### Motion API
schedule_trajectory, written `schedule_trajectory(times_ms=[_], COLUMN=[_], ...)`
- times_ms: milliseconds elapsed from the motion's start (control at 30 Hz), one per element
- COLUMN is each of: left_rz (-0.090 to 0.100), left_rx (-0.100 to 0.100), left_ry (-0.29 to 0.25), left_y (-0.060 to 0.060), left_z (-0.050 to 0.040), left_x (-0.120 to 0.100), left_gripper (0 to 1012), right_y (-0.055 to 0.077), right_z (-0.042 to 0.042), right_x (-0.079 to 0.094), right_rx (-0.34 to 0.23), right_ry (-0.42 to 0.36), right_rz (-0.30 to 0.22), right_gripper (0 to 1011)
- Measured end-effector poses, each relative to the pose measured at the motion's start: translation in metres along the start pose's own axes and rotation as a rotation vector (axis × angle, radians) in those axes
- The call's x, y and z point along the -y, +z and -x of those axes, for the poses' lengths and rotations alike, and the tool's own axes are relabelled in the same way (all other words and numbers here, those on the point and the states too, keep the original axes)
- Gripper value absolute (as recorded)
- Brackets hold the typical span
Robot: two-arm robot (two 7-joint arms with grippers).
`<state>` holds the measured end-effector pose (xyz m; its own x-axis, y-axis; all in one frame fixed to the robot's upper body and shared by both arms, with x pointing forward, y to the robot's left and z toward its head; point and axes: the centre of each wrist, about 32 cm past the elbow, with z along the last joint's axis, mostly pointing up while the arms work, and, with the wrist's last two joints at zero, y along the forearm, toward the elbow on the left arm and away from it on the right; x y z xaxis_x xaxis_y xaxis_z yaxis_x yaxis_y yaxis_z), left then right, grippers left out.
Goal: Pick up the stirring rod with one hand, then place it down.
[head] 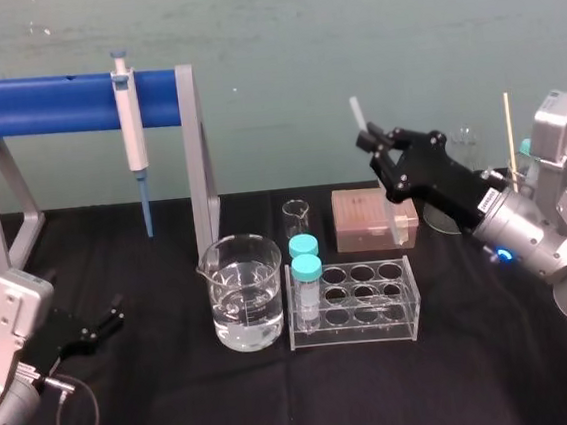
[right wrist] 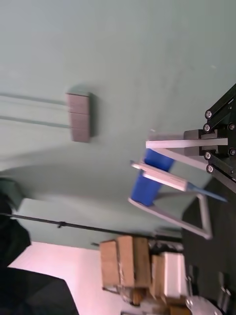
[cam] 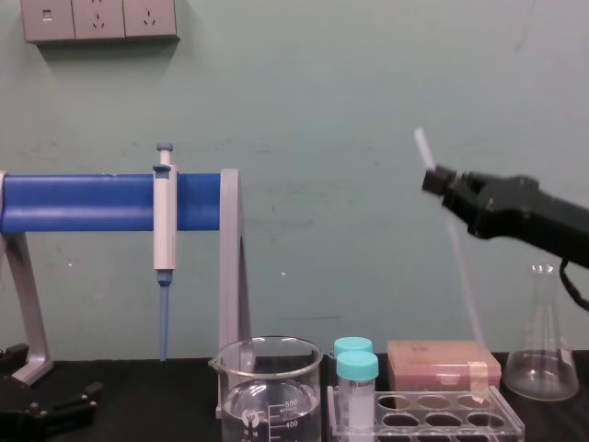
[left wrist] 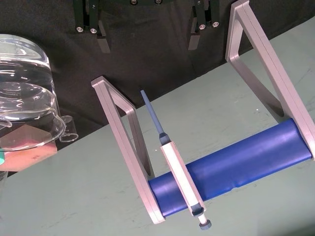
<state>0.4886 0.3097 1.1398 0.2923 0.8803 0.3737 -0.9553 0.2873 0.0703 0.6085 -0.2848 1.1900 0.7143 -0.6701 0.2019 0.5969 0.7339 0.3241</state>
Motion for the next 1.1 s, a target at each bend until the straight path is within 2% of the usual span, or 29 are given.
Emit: schedule_trajectory(times_ms=[67,133,267,400,533,833,1100], left_rz=[0.000,0.000,0.000,0.000,0.000,0.000,0.000], left_rx=[0.000,0.000,0.000,0.000,0.000,0.000,0.000], left_ry=[0.000,0.000,0.000,0.000,0.000,0.000,0.000], left_y=[0.000,0.000,0.000,0.000,0.000,0.000,0.000], left_z=[0.0000,0.0000,0.0000,0.0000,0.0000,0.0000,0.0000], left_x=[0.000,0.000,0.000,0.000,0.000,0.000,0.000], left_gripper=[1000,1000,1000,1000,1000,1000,1000], right_y=[0.000,-0.004,-0.011,-0.019,-0.025,-0.033,-0.033], right_z=[0.0016,0.0055,0.0085,0.0106,0.0134,0.0199,0.0200], right_x=[0.000,0.002,0.007,0.013,0.020,0.030,0.030], right_rx=[0.030,0.076,0.092,0.089,0.074,-0.001,0.002], right_ry=[-0.008,-0.029,-0.060,-0.080,-0.104,-0.176,-0.174], right_rz=[-0.026,-0.081,-0.137,-0.165,-0.168,-0.126,-0.128], right_gripper=[68,68,68,68,68,68,68])
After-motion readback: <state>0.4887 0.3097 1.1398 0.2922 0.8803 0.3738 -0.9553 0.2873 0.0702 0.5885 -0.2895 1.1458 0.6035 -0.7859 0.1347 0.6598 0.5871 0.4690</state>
